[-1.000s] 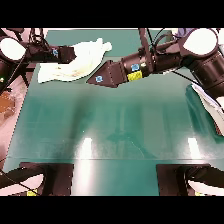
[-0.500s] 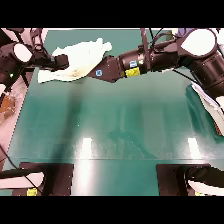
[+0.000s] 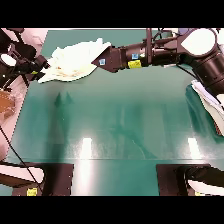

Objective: Fold the shirts.

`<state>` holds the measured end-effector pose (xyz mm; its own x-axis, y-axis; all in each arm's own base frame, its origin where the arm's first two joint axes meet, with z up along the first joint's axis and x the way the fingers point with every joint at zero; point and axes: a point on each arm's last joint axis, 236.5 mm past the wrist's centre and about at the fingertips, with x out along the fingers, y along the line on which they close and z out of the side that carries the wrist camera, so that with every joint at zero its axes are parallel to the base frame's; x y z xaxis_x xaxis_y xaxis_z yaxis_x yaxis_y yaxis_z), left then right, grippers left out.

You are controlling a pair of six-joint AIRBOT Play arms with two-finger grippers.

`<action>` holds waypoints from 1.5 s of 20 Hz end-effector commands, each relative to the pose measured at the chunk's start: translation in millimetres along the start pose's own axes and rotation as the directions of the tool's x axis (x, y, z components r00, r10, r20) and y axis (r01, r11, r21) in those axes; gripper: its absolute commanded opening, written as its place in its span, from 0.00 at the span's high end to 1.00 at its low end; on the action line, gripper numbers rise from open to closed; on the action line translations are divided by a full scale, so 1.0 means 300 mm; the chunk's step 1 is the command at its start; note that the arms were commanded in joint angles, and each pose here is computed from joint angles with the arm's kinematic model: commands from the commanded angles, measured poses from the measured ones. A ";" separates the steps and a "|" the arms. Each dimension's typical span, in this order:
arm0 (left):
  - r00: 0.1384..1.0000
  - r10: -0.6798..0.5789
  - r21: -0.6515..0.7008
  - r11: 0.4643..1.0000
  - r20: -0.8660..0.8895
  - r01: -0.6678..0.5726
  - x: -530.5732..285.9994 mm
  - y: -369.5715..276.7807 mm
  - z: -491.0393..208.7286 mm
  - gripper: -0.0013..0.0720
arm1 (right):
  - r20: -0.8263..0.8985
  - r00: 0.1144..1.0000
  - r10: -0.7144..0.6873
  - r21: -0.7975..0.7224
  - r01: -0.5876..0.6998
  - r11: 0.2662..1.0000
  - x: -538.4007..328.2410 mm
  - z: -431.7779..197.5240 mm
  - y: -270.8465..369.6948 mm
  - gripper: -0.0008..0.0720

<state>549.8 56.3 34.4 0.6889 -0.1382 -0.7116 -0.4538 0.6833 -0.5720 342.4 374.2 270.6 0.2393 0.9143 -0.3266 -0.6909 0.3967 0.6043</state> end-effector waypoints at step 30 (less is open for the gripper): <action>0.560 -0.252 0.288 0.654 -0.790 0.700 -0.323 -0.805 -1.282 0.96 | 0.148 0.975 -0.167 0.041 0.163 0.986 -0.344 0.216 -0.188 0.38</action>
<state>469.1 -296.2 67.3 0.2761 -0.7989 -0.5343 0.1364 0.5829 -0.8010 399.3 288.2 309.7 0.4197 0.8552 -0.3041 -0.6294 0.5156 0.5814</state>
